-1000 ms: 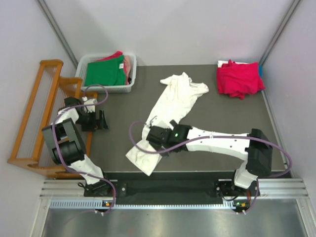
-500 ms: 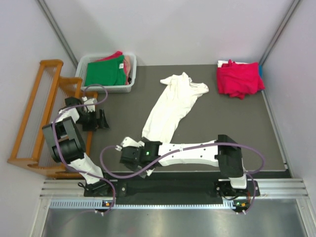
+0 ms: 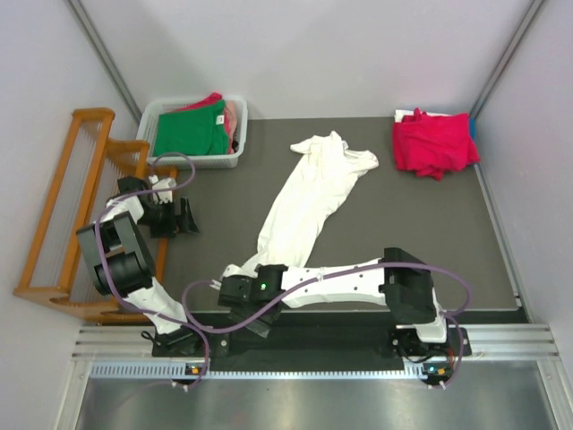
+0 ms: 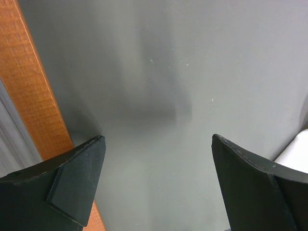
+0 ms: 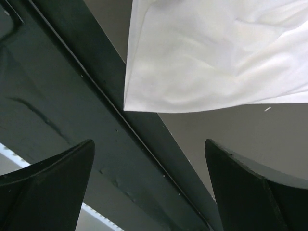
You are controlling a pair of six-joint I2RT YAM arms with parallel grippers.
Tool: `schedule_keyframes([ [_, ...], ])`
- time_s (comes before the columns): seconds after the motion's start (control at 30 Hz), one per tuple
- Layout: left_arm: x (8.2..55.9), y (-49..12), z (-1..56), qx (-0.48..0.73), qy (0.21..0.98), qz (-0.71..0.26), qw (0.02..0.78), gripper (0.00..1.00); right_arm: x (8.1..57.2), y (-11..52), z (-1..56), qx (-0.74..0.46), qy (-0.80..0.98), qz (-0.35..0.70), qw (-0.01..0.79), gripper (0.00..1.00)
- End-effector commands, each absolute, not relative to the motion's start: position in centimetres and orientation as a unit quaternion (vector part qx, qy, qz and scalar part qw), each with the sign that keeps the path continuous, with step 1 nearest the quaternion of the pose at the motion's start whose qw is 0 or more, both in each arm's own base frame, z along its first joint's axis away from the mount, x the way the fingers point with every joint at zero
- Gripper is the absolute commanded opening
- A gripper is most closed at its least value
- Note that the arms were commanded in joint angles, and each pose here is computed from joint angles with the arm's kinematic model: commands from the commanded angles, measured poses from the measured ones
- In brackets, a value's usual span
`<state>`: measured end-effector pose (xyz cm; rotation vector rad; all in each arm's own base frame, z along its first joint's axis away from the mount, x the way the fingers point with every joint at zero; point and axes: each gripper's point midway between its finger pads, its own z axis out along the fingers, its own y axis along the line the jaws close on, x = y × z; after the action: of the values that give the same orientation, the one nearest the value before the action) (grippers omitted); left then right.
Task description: Fold and stack the t-shirts
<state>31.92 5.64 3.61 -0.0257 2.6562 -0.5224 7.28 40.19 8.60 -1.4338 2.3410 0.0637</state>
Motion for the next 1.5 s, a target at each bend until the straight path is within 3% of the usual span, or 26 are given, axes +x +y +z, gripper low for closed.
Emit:
schedule_keyframes([
  [0.0, 31.5, 4.7, 4.0, 0.003, 0.952, -0.208, 0.224, 0.96, 5.5, 40.4, 6.5, -0.533, 0.828, 0.037, 0.171, 0.97],
  [0.67, 31.0, 4.7, 3.2, 0.018, 0.955, -0.208, 0.21, 0.96, 7.6, 43.9, 3.4, -0.536, 0.822, 0.033, 0.188, 0.94],
  [1.47, 30.5, 5.1, 3.4, 0.034, 0.959, -0.195, 0.203, 0.96, 11.5, 39.3, 1.5, -0.464, 0.866, 0.023, 0.188, 0.64],
])
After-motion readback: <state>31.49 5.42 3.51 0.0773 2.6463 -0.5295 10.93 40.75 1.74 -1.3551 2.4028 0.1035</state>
